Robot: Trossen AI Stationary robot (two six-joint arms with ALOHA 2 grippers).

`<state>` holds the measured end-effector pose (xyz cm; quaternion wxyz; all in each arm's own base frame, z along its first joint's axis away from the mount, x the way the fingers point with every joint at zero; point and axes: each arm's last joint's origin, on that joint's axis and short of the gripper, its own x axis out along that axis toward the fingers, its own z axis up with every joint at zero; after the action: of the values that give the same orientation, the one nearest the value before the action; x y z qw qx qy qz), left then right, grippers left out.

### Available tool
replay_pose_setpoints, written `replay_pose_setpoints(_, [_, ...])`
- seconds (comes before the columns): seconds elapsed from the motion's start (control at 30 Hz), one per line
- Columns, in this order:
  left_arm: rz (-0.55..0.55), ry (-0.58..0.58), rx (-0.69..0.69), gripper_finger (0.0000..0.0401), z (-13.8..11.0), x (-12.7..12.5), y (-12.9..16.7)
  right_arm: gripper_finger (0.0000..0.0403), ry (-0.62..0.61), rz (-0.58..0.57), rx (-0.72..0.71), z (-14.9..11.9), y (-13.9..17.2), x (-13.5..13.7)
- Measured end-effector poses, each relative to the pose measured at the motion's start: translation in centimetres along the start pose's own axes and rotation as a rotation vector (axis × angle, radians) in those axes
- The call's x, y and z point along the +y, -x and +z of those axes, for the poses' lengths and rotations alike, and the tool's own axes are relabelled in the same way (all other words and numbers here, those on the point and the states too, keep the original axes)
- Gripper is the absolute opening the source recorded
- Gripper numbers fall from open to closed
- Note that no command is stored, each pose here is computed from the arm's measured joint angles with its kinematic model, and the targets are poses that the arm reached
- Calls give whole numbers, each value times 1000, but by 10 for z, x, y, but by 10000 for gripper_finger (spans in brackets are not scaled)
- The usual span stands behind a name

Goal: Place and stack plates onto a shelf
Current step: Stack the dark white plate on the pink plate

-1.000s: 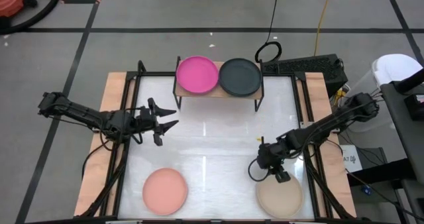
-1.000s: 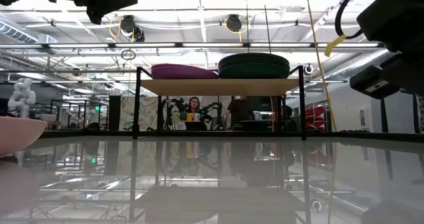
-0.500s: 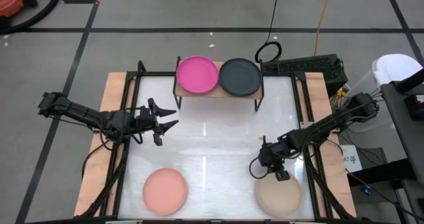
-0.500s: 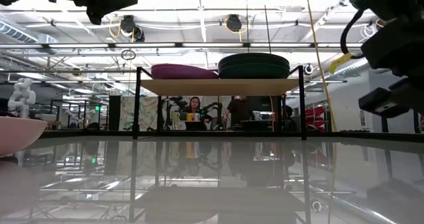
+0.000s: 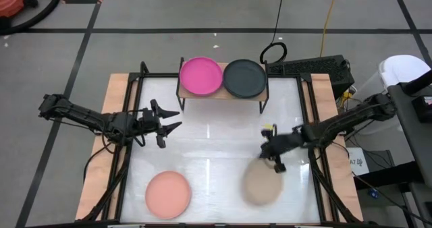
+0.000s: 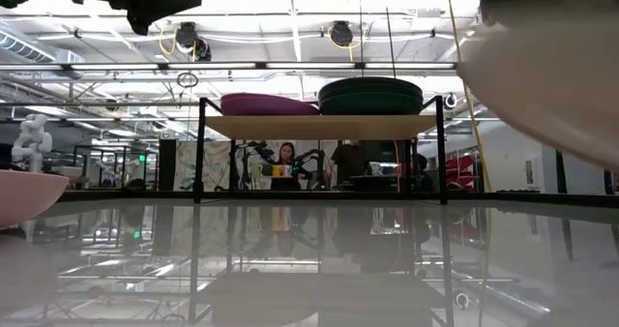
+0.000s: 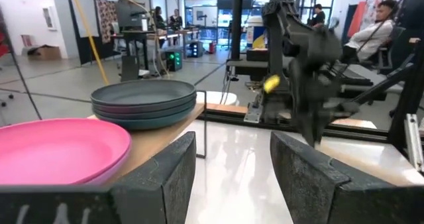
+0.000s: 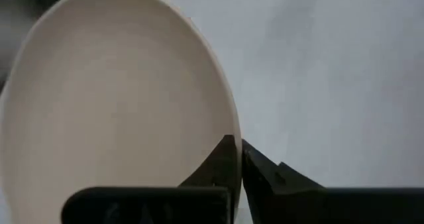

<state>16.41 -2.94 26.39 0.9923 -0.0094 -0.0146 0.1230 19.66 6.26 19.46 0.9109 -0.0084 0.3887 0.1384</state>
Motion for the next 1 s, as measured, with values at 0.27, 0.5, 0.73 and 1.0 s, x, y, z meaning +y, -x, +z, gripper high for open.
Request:
replay_pose_setpoints(0.27, [26,18,3,200,0,4,-2,1,213,-393,-749,62,64,-48])
replay_pose_setpoints(0.5, [29,7,2,200,0,4,-2,1,144,-464,-1021,92,100,-105])
replay_pose_setpoints(0.73, [41,-2,2,200,0,6,-3,0,43,-484,-848,148,109,-178])
replay_pose_setpoints(1.0, [36,-2,3,200,0,6,-3,0,-104,-543,-732,177,97,-264])
